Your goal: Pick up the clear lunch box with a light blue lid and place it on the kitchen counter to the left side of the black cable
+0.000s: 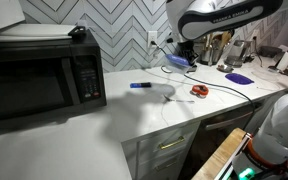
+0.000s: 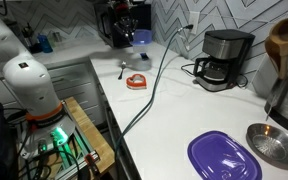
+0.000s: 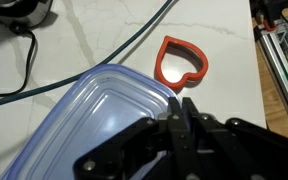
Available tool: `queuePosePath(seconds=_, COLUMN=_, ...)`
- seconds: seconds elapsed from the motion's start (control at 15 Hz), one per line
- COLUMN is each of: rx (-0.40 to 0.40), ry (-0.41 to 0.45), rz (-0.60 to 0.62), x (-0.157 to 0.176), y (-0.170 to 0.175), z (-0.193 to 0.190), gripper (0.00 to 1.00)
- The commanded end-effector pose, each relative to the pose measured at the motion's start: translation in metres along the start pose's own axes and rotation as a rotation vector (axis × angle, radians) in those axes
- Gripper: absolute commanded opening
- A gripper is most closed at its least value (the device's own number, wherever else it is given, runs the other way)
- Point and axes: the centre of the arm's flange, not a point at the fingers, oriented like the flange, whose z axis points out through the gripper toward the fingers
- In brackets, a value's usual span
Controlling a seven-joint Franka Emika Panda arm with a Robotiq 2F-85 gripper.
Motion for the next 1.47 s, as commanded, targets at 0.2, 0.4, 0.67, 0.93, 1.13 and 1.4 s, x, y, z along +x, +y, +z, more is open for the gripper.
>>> queuePosePath(seconds=0.2, rx=0.016, ry=-0.048, rz=-0.031, x=0.056, y=0.029, z=0.007, gripper=0.02)
queuePosePath(seconds=0.4, rx=0.028, ry=-0.102, rz=0.034, x=0.067, y=0.049, z=0.022, gripper=0.02)
queuePosePath(seconds=0.67, rx=0.061, ry=-0.177, rz=0.097, x=0.078, y=0.067, z=0.049, gripper=0.02)
queuePosePath(seconds=0.93, rx=0.106, ry=-0.24, rz=0.117, x=0.091, y=0.075, z=0.073, gripper=0.02)
queuePosePath(seconds=1.13, rx=0.14, ry=-0.278, rz=0.115, x=0.098, y=0.079, z=0.088, gripper=0.02)
queuePosePath(seconds=1.4, rx=0.159, ry=-0.299, rz=0.079, x=0.106, y=0.079, z=0.102, gripper=0.02)
